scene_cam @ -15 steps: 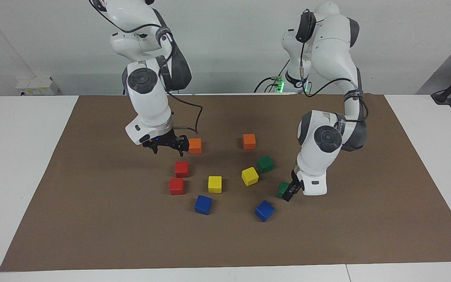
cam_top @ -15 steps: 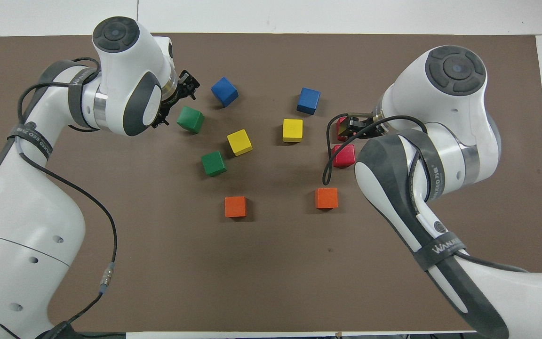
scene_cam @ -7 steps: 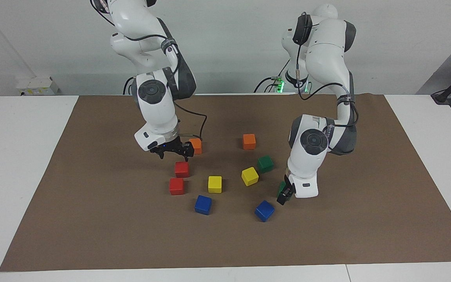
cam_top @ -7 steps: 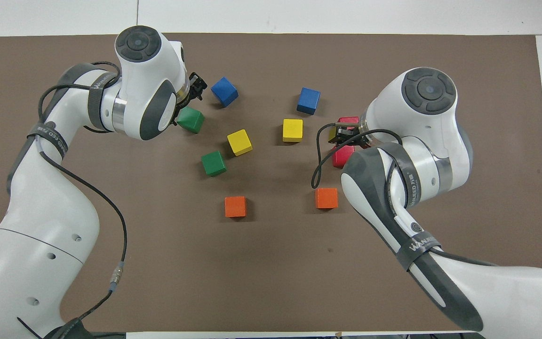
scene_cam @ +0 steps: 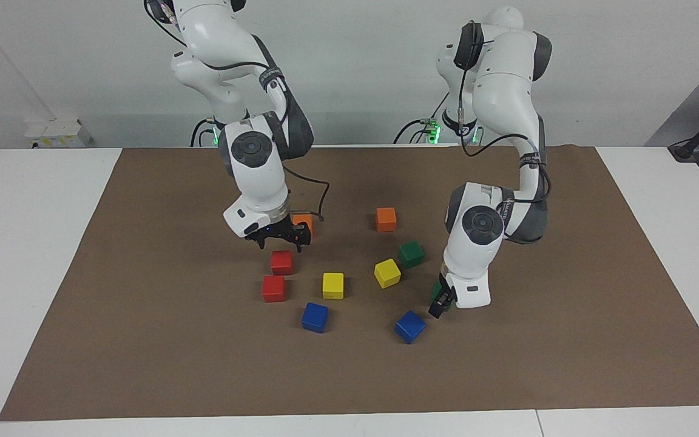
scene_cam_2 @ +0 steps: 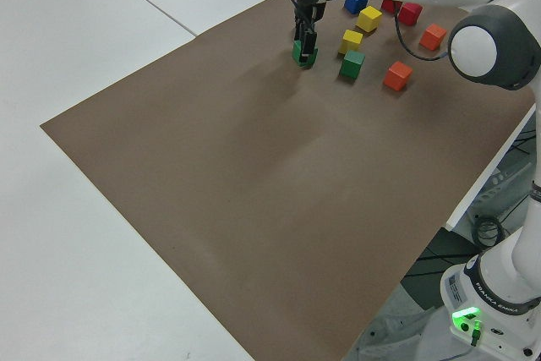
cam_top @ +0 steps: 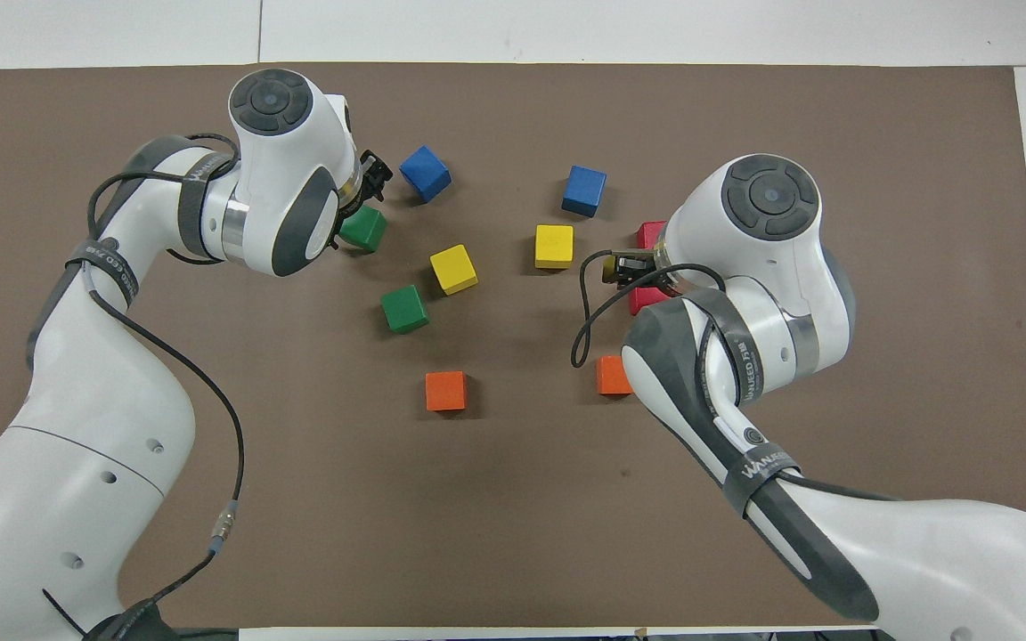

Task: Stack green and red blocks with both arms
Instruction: 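Grasp the green cube with the left gripper while the right gripper grasps the red cube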

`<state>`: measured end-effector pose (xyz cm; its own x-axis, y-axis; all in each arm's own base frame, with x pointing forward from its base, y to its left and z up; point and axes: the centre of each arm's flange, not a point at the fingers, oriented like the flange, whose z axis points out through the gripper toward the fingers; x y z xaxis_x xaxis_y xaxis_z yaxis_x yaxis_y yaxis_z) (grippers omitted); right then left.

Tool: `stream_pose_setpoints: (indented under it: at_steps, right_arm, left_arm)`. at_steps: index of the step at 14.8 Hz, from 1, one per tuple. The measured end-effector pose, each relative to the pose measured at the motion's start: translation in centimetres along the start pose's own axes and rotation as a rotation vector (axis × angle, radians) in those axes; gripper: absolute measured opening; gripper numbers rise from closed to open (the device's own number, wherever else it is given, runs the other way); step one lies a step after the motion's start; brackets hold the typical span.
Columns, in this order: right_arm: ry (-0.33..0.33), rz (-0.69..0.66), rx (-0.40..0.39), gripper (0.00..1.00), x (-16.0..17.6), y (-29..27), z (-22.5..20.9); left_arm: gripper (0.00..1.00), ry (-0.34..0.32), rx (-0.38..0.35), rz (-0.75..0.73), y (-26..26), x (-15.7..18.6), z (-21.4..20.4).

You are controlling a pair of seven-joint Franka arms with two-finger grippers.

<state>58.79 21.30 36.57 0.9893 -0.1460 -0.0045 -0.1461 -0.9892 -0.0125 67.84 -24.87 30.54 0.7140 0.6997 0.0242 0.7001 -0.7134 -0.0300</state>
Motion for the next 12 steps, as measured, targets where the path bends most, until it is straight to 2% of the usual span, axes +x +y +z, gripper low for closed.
stream_pose_setpoints:
  at_steps: [4, 9, 10, 12]
  right_arm:
    - [0.002, 0.002, 0.000, 1.00, -0.7, 0.5, 2.4]
    - [0.004, -0.010, 0.001, 1.00, -1.0, 0.8, 3.4]
    - [0.006, -0.013, 0.002, 1.00, -1.1, 0.9, 3.6]
    - [0.006, -0.032, 0.002, 1.00, -1.2, 1.0, 3.8]
  left_arm:
    - [1.00, 0.002, -0.006, -0.005, -0.1, -0.2, 0.5]
    - [1.00, 0.003, -0.008, -0.023, -0.1, -0.3, 0.6]
    - [0.93, 0.003, -0.009, -0.027, -0.1, -0.3, 0.6]
    - [0.65, 0.004, -0.010, -0.029, 0.0, -0.5, 0.6]
